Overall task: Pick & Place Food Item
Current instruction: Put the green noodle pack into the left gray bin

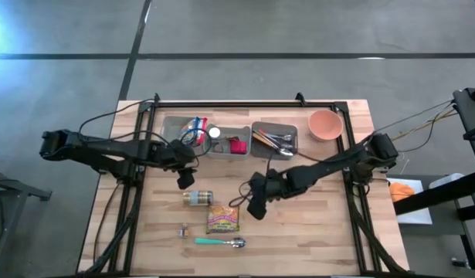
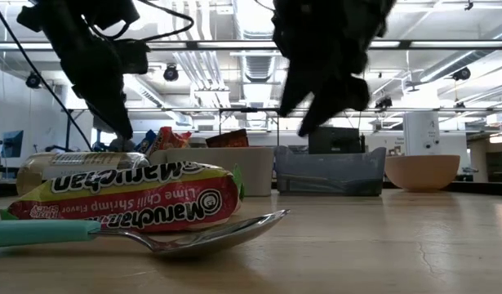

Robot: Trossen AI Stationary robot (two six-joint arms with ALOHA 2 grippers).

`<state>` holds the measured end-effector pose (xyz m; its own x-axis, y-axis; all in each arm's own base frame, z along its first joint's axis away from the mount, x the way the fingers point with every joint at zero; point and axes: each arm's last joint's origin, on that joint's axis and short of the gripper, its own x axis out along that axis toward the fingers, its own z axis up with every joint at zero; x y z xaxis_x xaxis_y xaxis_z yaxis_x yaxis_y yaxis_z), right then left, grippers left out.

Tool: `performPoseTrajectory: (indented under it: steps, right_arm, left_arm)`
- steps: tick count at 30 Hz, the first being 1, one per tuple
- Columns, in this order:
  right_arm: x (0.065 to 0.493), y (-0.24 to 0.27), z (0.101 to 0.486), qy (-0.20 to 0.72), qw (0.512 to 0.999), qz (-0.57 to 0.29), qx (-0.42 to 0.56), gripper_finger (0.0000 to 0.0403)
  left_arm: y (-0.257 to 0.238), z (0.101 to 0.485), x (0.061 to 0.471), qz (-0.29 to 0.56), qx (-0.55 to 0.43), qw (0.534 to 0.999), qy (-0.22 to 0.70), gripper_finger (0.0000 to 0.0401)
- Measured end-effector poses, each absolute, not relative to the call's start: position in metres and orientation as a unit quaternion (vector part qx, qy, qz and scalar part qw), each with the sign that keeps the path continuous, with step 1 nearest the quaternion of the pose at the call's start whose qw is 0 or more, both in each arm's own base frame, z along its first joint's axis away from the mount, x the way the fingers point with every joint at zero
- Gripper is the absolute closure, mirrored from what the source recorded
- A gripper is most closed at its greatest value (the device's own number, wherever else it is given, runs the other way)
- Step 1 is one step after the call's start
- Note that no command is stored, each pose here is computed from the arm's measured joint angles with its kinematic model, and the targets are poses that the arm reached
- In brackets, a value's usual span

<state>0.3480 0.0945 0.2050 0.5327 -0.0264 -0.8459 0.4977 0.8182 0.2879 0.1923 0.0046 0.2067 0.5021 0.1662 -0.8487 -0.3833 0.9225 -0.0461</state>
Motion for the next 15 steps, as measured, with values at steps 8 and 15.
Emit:
performPoseTrajectory:
  steps: [8,15]
  right_arm:
    - [0.347,0.114,0.197,0.459,0.839,-0.145,0.254,0.0142]
    - [0.348,0.119,0.199,0.437,0.863,-0.143,0.208,0.0142]
  left_arm:
    - [-0.006,0.213,0.202,0.067,-0.107,0.894,0.429,0.0193]
    - [-0.051,0.217,0.203,-0.029,-0.047,0.914,0.401,0.0193]
